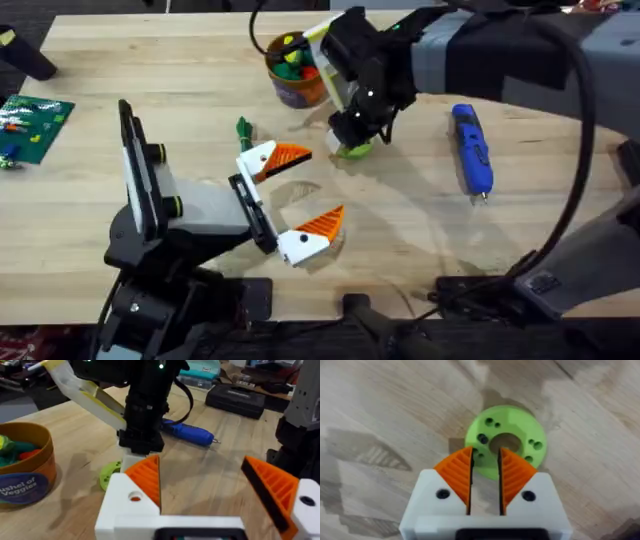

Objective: Pick up the gripper from the table and insert it into the empty holder that is missing its gripper. Then pick up a screw, insert it into the mounting hole, and use the screwdriver to tighten it. Finally, clean up the table by picking up the vegetable and placing it into the bucket.

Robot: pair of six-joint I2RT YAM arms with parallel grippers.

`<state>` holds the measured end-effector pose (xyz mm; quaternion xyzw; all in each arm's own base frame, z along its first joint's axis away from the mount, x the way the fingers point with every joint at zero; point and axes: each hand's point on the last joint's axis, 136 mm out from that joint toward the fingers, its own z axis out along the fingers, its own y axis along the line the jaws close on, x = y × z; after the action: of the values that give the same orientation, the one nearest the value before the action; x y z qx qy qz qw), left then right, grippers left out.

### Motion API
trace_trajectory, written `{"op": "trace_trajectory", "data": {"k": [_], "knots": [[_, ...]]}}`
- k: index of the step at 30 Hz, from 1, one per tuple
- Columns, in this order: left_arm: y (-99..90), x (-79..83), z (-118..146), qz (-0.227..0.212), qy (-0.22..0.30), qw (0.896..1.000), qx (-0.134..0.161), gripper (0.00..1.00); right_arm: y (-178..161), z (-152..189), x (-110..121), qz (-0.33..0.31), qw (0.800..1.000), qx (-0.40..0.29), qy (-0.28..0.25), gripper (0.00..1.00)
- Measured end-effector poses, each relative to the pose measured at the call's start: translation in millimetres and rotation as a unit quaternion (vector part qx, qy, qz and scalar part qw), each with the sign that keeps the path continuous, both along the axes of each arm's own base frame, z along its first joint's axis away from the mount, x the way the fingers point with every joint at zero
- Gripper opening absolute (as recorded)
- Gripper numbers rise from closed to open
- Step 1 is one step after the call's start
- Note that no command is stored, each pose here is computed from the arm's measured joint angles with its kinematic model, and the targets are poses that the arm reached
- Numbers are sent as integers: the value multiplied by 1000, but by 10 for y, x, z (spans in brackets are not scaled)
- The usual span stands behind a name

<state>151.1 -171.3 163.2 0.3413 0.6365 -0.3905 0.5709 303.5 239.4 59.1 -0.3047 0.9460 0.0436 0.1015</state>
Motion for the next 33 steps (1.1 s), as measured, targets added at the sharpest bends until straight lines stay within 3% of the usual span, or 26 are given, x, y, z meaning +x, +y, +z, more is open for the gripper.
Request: {"op": "trace_trajectory", "data": {"k": [10,33], "knots": [[0,0,-1,0,0,1000,0,985,351,136,47,30,998,34,-39,284],[0,0,-1,0,0,1000,0,985,239,132,117,20,998,3,-59,284]]}}
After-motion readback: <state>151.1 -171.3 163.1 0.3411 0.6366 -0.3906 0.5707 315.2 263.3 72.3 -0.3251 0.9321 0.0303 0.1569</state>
